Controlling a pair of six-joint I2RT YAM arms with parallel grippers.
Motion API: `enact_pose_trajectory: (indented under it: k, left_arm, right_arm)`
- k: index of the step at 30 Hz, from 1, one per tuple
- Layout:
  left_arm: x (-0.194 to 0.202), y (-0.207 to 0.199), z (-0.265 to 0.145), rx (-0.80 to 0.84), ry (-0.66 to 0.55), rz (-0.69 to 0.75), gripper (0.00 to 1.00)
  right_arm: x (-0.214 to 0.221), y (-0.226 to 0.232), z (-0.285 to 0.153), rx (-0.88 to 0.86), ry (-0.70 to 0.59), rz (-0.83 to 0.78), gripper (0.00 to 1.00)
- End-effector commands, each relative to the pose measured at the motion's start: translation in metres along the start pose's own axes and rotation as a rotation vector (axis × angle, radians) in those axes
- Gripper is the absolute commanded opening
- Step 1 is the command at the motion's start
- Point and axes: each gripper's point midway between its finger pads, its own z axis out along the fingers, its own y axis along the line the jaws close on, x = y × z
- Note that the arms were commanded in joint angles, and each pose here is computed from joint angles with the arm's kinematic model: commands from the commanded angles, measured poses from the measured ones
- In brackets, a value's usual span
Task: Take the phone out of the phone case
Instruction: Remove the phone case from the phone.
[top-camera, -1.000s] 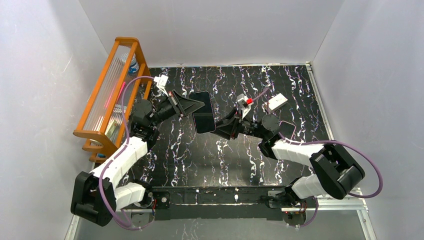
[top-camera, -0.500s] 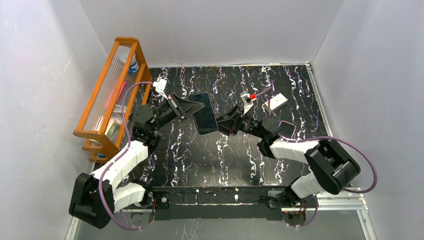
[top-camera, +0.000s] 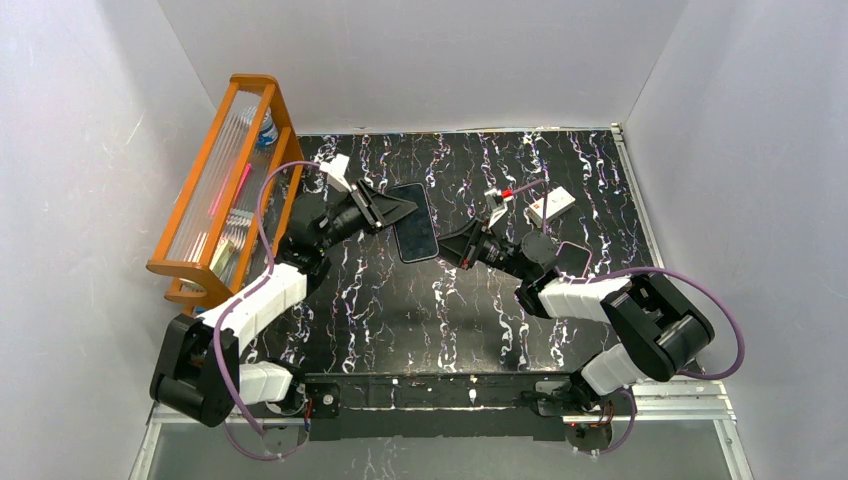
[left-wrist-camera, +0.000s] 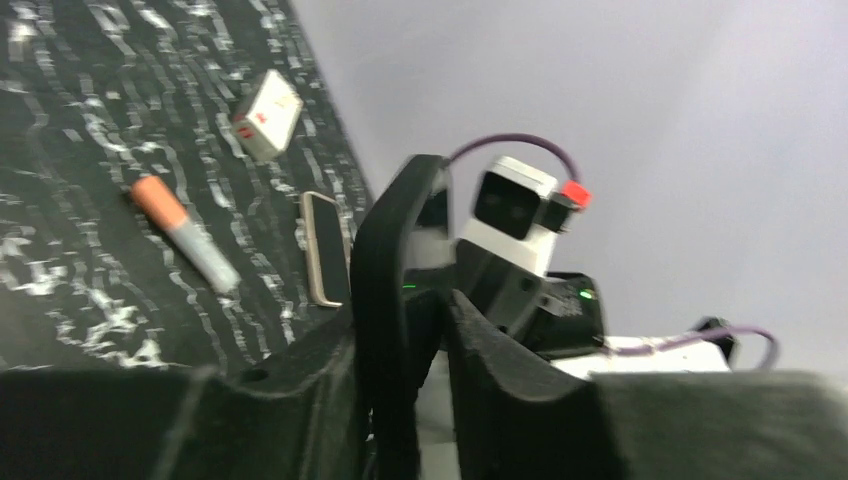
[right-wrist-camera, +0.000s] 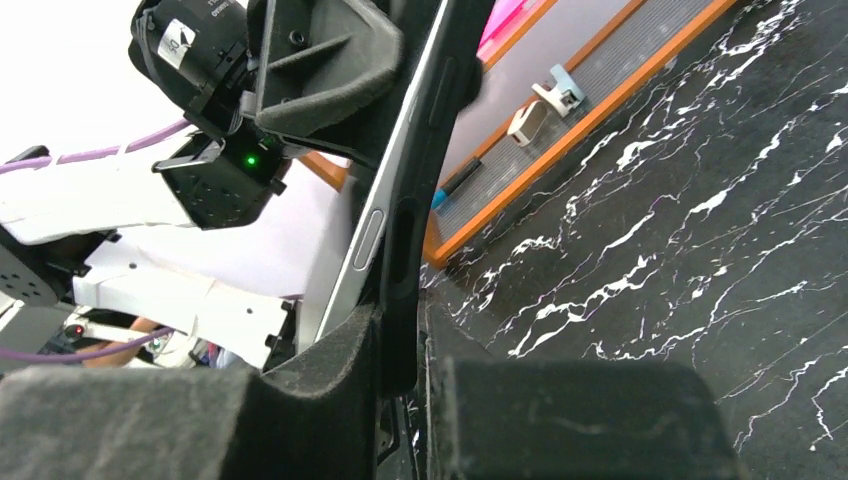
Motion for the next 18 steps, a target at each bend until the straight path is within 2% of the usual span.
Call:
enact_pose_trajectory:
  k: [1, 5, 9, 13, 18]
  left_arm:
    - [0.006, 0.042, 0.005, -0.226, 0.063, 0.101, 0.35]
    - [-0.009, 0.057, 0.0, -0.364, 0.047, 0.197, 0.52]
    - [-0.024, 0.07, -0.012, -0.51, 0.046, 0.298, 0.61]
    - [-0.026, 0.065, -0.021, -0.57, 0.088, 0.432, 0.68]
    - [0.0, 0.055, -0.024, -0.652, 0.231, 0.74, 0.71]
  right_arm:
    - [-0.041, 0.024, 0.004, -0.061, -0.16, -0.049, 0.04]
    - [-0.038, 0.012, 0.001, -0.007, -0.161, -0.007, 0.01]
    - [-0.035, 0.002, -0.002, 0.043, -0.154, 0.015, 0.01]
    - [-0.031, -0.017, -0.004, 0.135, -0.156, 0.06, 0.01]
    - [-0.025, -0.03, -0.001, 0.209, -0.111, 0.106, 0.01]
